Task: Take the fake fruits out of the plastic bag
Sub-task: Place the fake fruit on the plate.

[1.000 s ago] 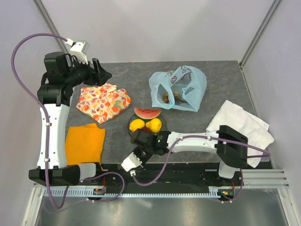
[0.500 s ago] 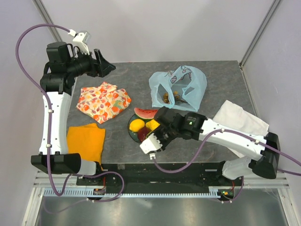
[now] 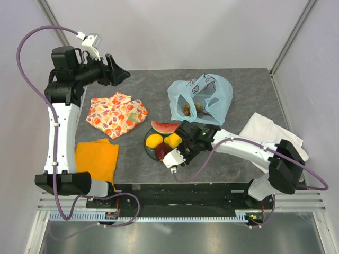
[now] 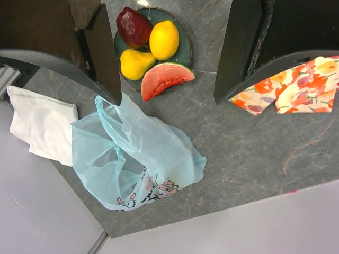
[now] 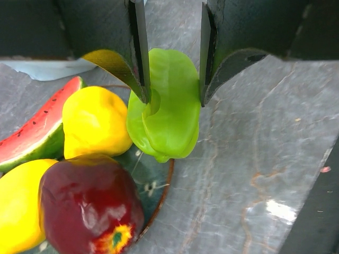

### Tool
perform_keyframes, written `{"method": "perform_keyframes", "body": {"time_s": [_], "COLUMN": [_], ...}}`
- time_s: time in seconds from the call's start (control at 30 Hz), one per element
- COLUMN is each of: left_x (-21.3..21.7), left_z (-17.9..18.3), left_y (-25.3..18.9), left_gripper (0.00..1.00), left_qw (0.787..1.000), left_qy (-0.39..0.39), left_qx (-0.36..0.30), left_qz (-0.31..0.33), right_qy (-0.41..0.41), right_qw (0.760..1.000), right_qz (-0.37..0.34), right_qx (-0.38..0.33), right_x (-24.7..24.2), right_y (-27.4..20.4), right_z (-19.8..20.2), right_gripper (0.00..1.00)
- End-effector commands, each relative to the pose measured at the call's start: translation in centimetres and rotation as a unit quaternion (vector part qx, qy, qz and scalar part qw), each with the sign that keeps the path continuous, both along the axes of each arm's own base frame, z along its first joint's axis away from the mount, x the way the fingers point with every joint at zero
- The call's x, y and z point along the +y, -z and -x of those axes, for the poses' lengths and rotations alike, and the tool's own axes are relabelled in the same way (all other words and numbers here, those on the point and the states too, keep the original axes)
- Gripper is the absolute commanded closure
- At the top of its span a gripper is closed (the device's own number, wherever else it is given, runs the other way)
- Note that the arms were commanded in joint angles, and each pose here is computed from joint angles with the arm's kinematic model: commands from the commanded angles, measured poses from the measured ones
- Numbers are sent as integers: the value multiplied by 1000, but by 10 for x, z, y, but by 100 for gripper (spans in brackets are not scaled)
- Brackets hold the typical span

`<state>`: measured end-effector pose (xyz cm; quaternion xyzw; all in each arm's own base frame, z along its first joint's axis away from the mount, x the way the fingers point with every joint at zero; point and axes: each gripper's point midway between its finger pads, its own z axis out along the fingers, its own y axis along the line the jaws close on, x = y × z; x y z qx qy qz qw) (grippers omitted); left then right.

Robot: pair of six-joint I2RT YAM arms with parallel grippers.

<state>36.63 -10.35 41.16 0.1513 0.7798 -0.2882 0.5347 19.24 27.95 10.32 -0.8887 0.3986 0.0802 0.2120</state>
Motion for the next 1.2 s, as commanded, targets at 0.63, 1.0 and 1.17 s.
{"method": "perform_keyframes", "body": {"time_s": [0.63,1.0,1.17], "left_x": [-1,-3,-3], "left_z": [-4,-2,-3], "left_y": [8,9,9], "left_gripper": [22,23,23], "left_qw": [1000,1000,1000], "left_qy": [11,17,20], "left_qx": [0,1,2], "left_qz": [-1,0,1], "right_qy": [7,5,13], "right_qw": [999,999,1000], "right_qz": [-46,-37,-22], "right_qx": [3,0,-5], "right_x": [41,44,33], "right_y": [17,28,28], "right_z": [-29,-31,-30], "right_gripper": [72,66,40]}}
